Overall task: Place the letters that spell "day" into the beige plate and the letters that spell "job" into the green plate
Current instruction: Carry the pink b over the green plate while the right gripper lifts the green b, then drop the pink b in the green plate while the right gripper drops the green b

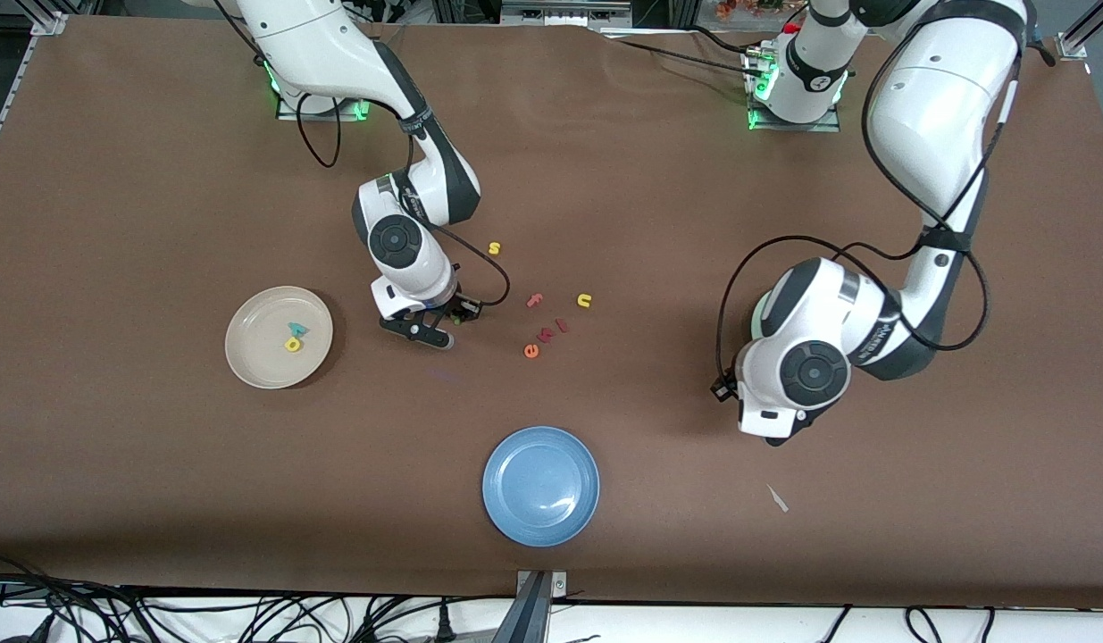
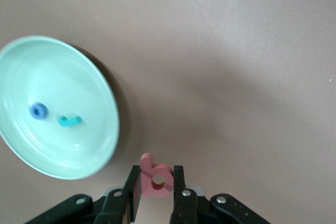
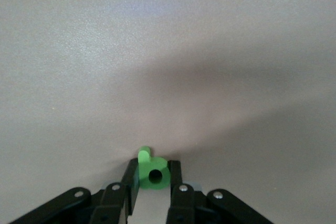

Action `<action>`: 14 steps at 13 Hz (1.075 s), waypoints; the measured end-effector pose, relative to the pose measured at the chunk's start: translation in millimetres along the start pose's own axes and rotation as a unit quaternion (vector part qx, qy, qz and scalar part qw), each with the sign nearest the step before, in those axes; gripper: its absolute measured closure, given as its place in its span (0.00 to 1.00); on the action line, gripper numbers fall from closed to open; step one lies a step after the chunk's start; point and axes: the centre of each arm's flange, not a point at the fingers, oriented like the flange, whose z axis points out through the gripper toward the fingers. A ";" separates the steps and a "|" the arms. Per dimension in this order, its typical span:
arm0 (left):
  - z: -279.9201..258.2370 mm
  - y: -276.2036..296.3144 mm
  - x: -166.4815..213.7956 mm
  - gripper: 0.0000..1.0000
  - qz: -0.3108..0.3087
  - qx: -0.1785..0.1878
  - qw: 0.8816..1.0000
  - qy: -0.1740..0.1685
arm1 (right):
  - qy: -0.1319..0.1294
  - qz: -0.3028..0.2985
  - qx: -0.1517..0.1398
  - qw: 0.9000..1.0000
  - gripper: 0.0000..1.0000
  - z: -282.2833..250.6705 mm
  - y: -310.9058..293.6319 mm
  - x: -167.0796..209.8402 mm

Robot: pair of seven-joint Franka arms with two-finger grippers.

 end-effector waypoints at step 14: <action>33.4 -136.4 71.7 0.75 0.208 -0.012 0.978 -0.036 | -0.049 -0.161 -0.058 0.984 0.72 -43.7 58.3 71.2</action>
